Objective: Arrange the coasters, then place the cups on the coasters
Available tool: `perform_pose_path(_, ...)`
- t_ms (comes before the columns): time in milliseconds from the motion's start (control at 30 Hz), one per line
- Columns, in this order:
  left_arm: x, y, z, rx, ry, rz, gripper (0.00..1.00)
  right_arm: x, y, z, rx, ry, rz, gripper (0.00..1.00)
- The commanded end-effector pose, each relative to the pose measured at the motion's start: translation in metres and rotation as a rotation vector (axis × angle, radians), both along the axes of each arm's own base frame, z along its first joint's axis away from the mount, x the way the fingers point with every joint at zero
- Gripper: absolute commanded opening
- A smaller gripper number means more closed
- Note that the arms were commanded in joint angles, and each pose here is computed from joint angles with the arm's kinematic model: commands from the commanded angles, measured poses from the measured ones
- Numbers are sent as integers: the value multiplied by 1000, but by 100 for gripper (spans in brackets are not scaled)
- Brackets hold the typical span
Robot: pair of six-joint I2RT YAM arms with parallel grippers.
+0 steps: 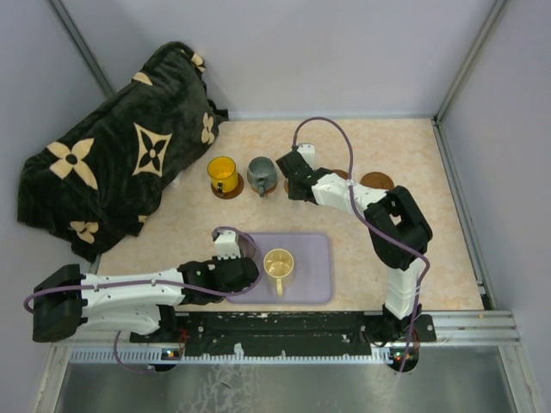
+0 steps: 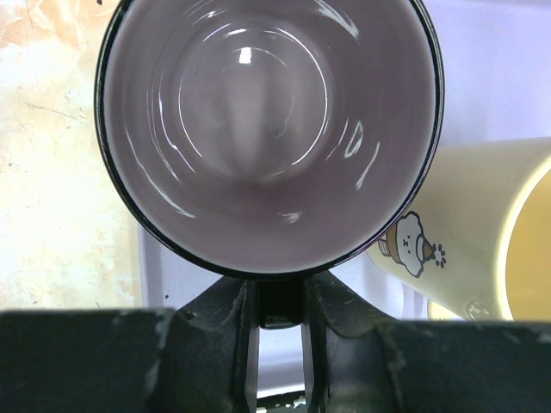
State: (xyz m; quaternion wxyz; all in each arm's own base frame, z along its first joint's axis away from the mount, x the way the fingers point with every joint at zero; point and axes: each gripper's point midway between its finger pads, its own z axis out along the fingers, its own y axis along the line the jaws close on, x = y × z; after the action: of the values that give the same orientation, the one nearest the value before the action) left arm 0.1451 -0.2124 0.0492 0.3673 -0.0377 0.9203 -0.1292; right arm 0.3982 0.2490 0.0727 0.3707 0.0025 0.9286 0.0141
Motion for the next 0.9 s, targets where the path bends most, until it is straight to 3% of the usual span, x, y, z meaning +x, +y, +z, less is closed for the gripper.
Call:
perform_pose_path(0,-24,26,-33,113,128,-11,20,14,2,33,49,-85,-30,29)
perform_pose_path(333,-24,25,-33,116,129,-10,20,13,4,32,52,-80,-23,47)
perform_pose_path(867,-25,26,-34,120,135,-9,20,8,6,41,39,-98,-17,64)
